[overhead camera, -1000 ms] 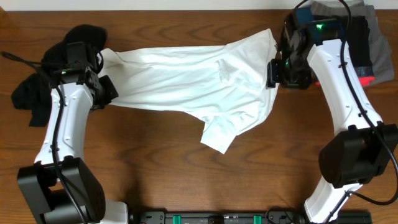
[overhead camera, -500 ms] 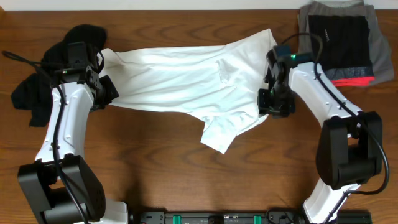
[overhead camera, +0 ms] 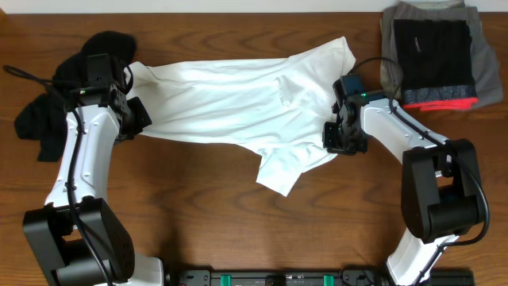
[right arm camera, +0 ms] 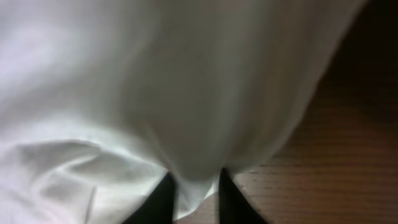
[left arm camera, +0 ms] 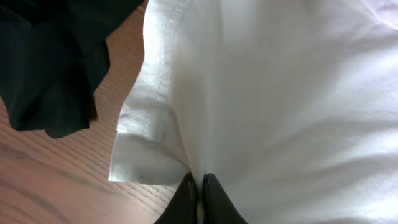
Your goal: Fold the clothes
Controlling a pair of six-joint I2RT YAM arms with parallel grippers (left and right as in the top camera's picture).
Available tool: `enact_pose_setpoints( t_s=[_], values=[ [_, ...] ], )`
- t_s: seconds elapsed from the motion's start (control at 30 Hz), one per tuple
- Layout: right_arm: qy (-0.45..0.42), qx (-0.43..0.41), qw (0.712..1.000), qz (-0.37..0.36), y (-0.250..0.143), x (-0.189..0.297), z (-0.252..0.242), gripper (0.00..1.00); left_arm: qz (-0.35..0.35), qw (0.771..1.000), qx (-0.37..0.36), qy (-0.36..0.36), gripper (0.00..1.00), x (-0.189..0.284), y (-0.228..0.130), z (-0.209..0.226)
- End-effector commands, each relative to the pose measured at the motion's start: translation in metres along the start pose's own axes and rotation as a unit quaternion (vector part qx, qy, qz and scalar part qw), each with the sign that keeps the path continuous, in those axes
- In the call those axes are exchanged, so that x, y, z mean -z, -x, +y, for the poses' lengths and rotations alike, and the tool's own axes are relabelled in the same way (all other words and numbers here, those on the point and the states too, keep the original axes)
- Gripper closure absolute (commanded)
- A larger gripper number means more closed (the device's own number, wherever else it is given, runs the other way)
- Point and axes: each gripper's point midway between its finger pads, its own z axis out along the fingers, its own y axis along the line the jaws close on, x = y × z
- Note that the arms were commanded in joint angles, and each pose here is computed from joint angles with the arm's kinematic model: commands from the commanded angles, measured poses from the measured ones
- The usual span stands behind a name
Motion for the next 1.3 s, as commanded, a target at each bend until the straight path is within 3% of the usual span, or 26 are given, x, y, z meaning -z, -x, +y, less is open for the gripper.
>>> enact_pose_setpoints(
  t_s=[0.0,0.17,0.67,0.87,1.0,1.27],
  values=[
    [-0.034,-0.015,0.999,-0.008,-0.001,-0.001,-0.012,0.96,0.006,1.0,0.005,0.009,0.94,-0.002,-0.002,0.004],
    [-0.069,-0.036,0.997,-0.006,0.0,0.002,-0.037,0.99,0.009,1.0,0.006,0.014,0.94,-0.003,-0.003,0.007],
    [-0.054,-0.075,0.995,-0.036,0.034,0.02,-0.086,0.96,0.004,0.999,0.009,0.041,0.94,-0.002,-0.002,0.019],
    [0.015,-0.034,0.999,-0.024,0.041,0.044,-0.056,0.78,0.004,0.999,0.009,0.041,0.94,-0.002,-0.002,0.018],
    [0.062,0.008,0.998,-0.012,0.036,0.069,-0.027,0.75,0.005,0.999,0.009,0.041,0.93,-0.002,-0.002,0.018],
    [0.085,0.124,0.988,0.028,-0.01,0.073,0.045,0.62,0.005,0.999,0.009,0.04,0.94,-0.002,-0.002,0.018]
  ],
)
